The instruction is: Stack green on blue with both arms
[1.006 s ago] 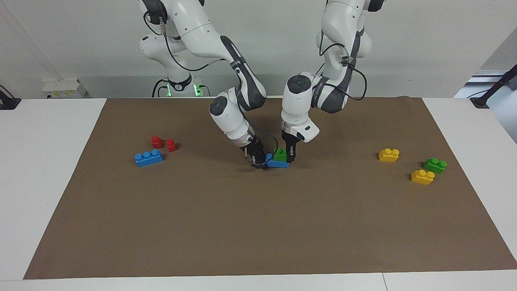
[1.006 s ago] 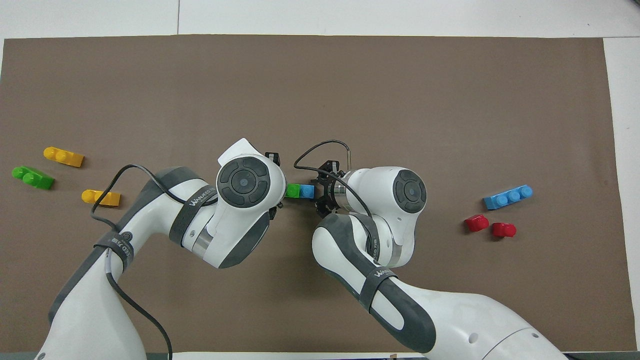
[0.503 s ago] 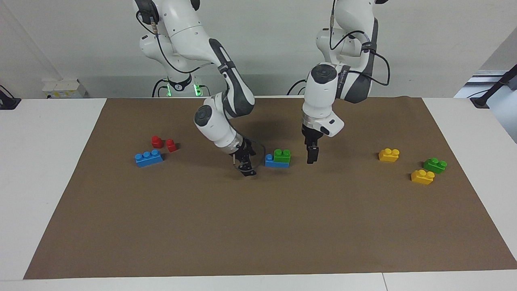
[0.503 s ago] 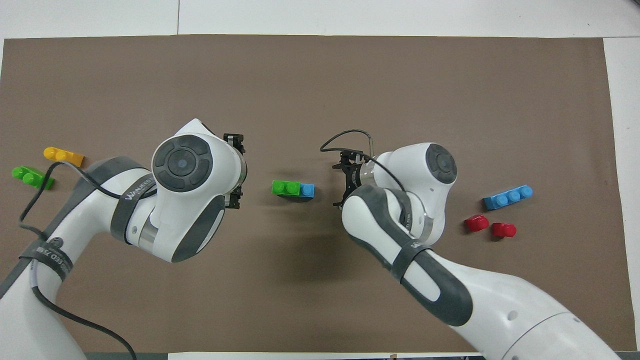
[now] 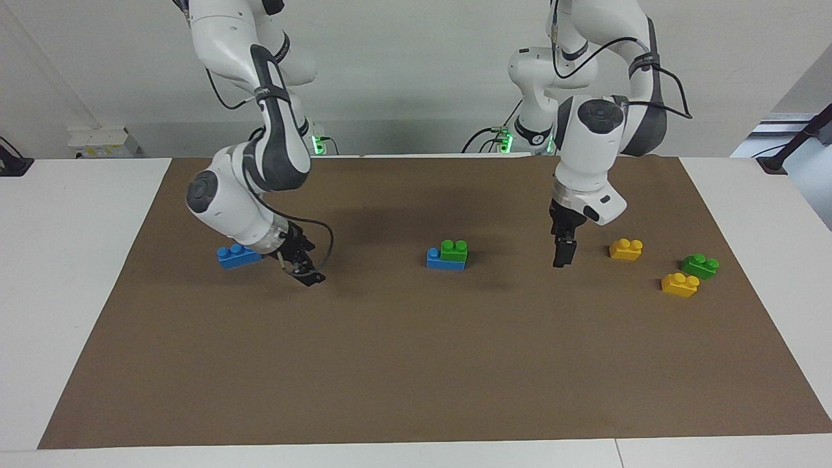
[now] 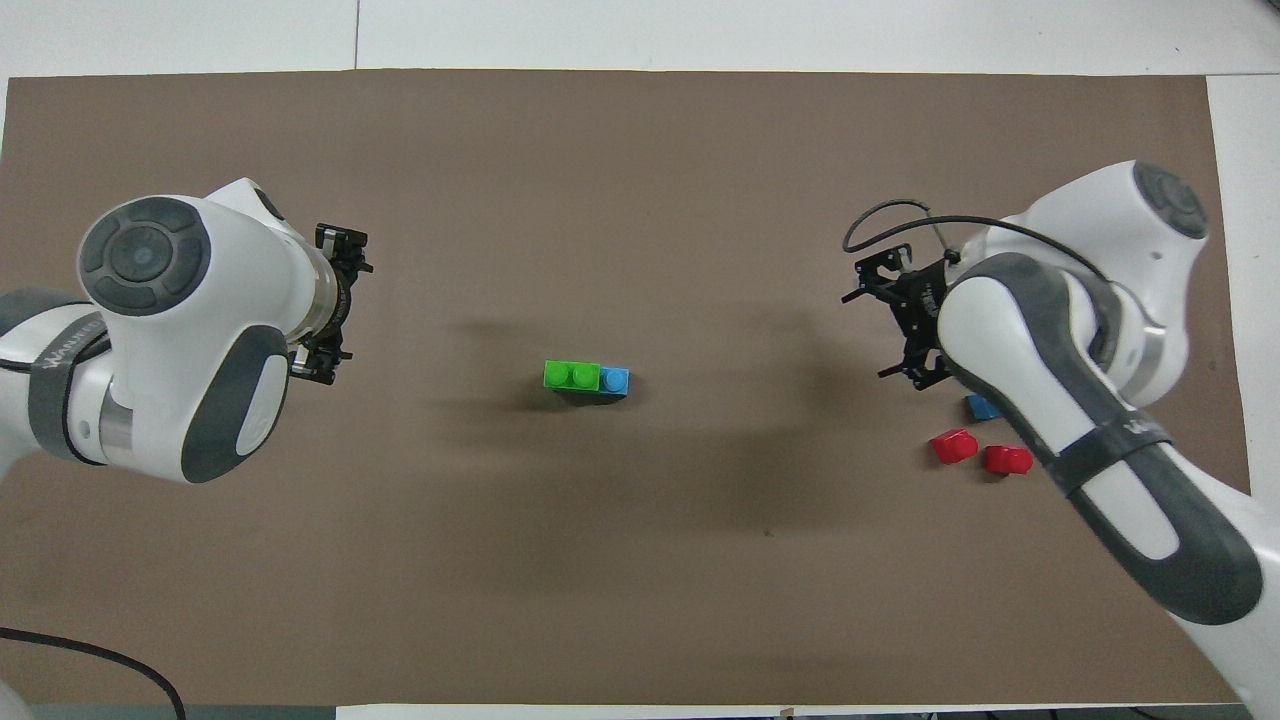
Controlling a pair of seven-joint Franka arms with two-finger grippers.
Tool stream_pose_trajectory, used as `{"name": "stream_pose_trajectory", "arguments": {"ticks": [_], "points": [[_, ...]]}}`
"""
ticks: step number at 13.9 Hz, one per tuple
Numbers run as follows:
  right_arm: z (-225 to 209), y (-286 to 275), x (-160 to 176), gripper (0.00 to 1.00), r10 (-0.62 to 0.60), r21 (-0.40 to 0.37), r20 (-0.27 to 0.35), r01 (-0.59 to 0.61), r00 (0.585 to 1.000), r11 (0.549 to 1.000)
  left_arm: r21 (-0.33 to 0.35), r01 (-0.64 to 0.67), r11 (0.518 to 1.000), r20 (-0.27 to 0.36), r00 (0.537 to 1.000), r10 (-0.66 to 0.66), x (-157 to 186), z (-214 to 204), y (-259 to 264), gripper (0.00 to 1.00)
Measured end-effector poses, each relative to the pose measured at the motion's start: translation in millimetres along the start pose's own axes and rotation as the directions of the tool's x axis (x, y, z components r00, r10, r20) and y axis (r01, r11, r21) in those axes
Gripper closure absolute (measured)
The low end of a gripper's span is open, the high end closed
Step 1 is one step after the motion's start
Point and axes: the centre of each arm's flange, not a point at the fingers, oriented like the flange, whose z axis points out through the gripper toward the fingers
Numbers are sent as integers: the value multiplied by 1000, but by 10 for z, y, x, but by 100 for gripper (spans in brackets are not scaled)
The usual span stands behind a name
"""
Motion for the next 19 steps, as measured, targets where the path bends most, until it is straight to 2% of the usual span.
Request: {"name": "stream_pose_trajectory", "arguments": {"ticks": [2, 4, 6, 9, 10, 13, 15, 19], "points": [[-565, 136, 212, 0, -149, -47, -39, 147, 988, 988, 5, -130, 991, -4, 991, 130, 315, 24, -35, 0], [-1046, 249, 306, 0, -313, -80, -77, 307, 947, 948, 11, -300, 954, -6, 954, 300, 607, 43, -82, 0], [-1493, 349, 306, 0, -492, -119, -111, 480, 864, 869, 19, -472, 881, -5, 882, 472, 876, 63, -142, 0], [-2099, 483, 129, 0, -706, -224, -156, 671, 691, 707, 27, -650, 759, 0, 760, 650, 1139, 25, -189, 0], [-2252, 522, 29, 0, -744, -246, -163, 704, 648, 667, 31, -703, 710, 6, 711, 704, 1181, -35, -180, 0], [-2467, 626, -182, 0, -798, -271, -157, 752, 582, 601, 38, -816, 576, 37, 577, 816, 1278, -289, -141, 0], [-2480, 646, -179, 0, -838, -300, -137, 784, 528, 543, 0, -860, 510, 70, 509, 858, 1296, -495, -110, 0], [-2469, 647, -157, 0, -852, -317, -126, 793, 509, 521, -21, -910, 415, 135, 409, 903, 1405, -978, -138, 0]]}}
